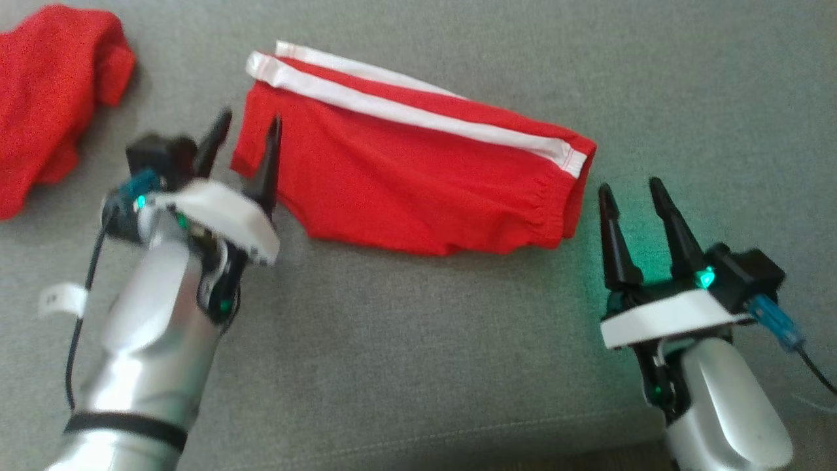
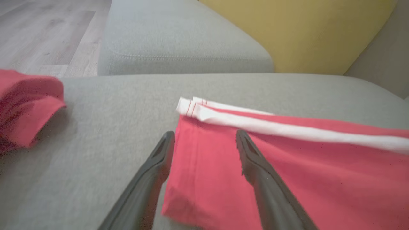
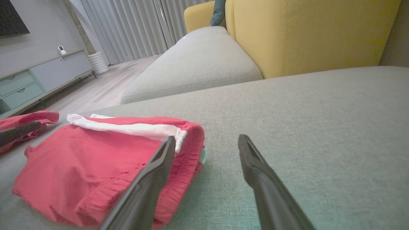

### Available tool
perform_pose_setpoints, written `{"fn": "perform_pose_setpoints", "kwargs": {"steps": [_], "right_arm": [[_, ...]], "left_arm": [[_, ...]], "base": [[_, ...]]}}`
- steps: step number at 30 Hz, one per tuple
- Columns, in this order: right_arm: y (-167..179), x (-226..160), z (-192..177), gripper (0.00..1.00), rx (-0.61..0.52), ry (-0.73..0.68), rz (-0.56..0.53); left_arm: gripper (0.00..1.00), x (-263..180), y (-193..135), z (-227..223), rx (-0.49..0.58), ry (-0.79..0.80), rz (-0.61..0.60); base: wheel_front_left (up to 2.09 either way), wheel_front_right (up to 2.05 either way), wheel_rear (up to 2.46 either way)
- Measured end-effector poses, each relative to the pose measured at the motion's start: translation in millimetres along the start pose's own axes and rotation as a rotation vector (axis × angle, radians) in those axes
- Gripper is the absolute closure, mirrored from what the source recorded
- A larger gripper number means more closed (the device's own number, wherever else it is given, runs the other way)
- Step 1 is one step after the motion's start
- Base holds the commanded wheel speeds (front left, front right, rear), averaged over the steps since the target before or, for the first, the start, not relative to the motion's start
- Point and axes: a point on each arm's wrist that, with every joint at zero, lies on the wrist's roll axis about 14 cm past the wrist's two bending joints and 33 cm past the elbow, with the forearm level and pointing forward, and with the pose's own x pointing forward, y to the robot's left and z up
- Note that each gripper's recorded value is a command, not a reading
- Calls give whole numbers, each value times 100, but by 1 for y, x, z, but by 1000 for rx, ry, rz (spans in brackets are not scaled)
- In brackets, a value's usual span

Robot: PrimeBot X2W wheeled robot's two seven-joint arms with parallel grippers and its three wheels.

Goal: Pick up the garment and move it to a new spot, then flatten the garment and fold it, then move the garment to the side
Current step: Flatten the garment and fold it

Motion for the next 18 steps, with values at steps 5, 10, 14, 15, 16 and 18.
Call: {"fn": "perform_pose_setpoints", "kwargs": {"steps": [5, 10, 14, 15, 16, 18], "right_arm": [[-2, -14, 19, 0, -11, -57, -13], [-1, -20, 27, 0, -17, -85, -16], [-2, -18, 29, 0, -18, -91, -16], [-2, -17, 27, 0, -18, -88, -17], [-3, -17, 26, 0, -18, -85, -18], [-5, -17, 24, 0, -18, -78, -25]], "left_arm": [[0, -27, 7, -17, -3, 100, 26], [0, -28, 5, -25, -24, 173, 26], [0, -24, 12, -39, -38, 249, 49], [0, -22, 15, -42, -35, 268, 54], [0, -21, 20, -43, -31, 280, 67], [0, -15, 28, -43, -37, 295, 85]], "base": [[0, 0, 0], [0, 0, 0], [0, 0, 0], [0, 0, 0], [0, 0, 0], [0, 0, 0]]}}
